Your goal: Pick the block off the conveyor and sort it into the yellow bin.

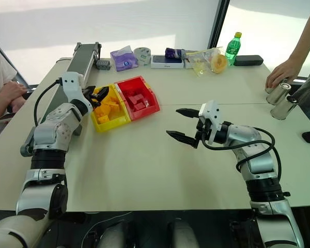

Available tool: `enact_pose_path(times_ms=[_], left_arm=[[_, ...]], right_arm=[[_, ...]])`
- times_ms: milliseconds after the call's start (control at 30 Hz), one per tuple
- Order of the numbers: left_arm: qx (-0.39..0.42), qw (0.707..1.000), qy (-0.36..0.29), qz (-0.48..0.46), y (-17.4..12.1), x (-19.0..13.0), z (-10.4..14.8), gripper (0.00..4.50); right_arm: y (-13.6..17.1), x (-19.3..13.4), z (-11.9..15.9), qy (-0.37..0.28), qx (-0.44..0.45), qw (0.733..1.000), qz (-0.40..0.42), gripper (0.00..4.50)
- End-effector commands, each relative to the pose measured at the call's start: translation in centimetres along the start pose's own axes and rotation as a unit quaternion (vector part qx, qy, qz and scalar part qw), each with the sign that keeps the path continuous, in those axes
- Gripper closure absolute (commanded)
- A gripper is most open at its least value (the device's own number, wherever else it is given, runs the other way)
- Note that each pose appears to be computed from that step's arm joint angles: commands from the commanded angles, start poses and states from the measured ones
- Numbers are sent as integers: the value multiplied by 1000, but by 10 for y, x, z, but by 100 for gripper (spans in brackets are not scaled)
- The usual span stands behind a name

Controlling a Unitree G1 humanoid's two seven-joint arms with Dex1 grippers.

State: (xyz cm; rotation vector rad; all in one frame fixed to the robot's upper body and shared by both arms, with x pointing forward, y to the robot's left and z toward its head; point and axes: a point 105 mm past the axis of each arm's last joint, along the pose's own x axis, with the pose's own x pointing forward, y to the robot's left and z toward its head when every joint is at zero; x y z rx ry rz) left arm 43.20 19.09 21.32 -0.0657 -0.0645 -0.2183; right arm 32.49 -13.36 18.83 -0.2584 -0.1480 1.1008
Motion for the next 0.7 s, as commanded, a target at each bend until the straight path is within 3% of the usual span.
enact_pose_path(times_ms=[33, 267, 467, 700], left_arm=[[17, 999, -38, -5, -4, -1, 22, 6], [21, 999, -32, 9, 17, -46, 26, 6], [58, 998, -3, -38, 39, -125, 26, 6], [70, 997, 16, -38, 68, -188, 16, 6]], right_arm=[[-1, -5, 16, -19, -20, 1000, -8, 0], [-2, -5, 14, -16, -20, 1000, -4, 0], [-3, -7, 12, -13, -17, 1000, 4, 0], [-4, -6, 9, -9, -16, 1000, 15, 0]])
